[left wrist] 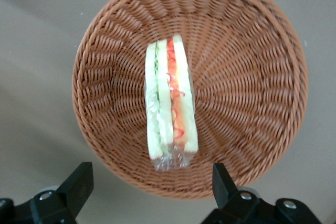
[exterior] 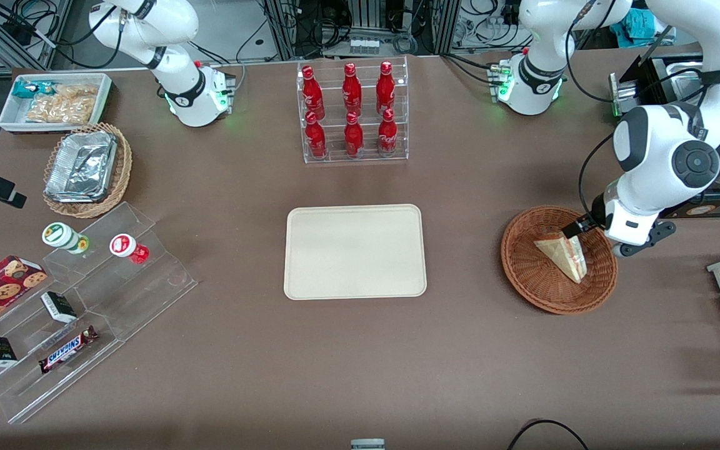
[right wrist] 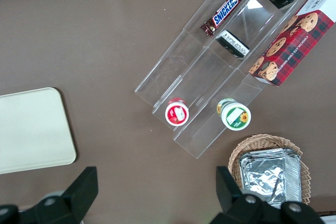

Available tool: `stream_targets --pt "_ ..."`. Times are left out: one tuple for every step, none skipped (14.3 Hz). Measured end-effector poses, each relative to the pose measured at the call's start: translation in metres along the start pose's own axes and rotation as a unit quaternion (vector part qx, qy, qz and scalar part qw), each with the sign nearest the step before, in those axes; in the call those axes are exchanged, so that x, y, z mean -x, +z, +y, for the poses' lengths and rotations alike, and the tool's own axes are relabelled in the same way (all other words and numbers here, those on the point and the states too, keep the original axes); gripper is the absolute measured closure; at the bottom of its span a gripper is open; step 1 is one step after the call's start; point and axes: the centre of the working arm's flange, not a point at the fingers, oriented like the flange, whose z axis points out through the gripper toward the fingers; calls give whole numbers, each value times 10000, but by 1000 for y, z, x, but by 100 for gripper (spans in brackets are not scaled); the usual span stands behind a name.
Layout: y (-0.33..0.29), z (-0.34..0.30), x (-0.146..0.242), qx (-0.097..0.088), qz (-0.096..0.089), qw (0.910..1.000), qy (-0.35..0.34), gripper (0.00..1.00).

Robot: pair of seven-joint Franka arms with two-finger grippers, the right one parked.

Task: Place sandwich from basket to tray
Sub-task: 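Lower the open left gripper over the sandwich in the wicker basket, then close the left gripper on the wrapped sandwich and lift it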

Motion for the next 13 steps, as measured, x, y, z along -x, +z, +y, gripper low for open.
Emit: stream_targets --pt "4 1 -1 29 34 9996 -282 0" --pt "9 2 -1 44 45 9986 -524 0" --pt "13 2 -2 60 55 9974 -723 0" --pt "18 3 -3 94 81 9958 -911 0" --pt "25 4 -4 126 103 9942 -1063 0" --pt "32 4 -5 170 136 9925 -1205 0" --pt "42 5 -5 217 170 9907 -1332 0" --pt "54 7 -5 257 193 9892 -1430 0" --pt "66 8 -5 274 188 9884 -1482 0" --pt "78 9 -4 264 158 9880 -1511 0" --pt "87 9 -4 231 109 9880 -1525 4" --pt "91 9 -4 205 75 9880 -1529 6" --pt "92 9 -3 182 50 9881 -1526 14"
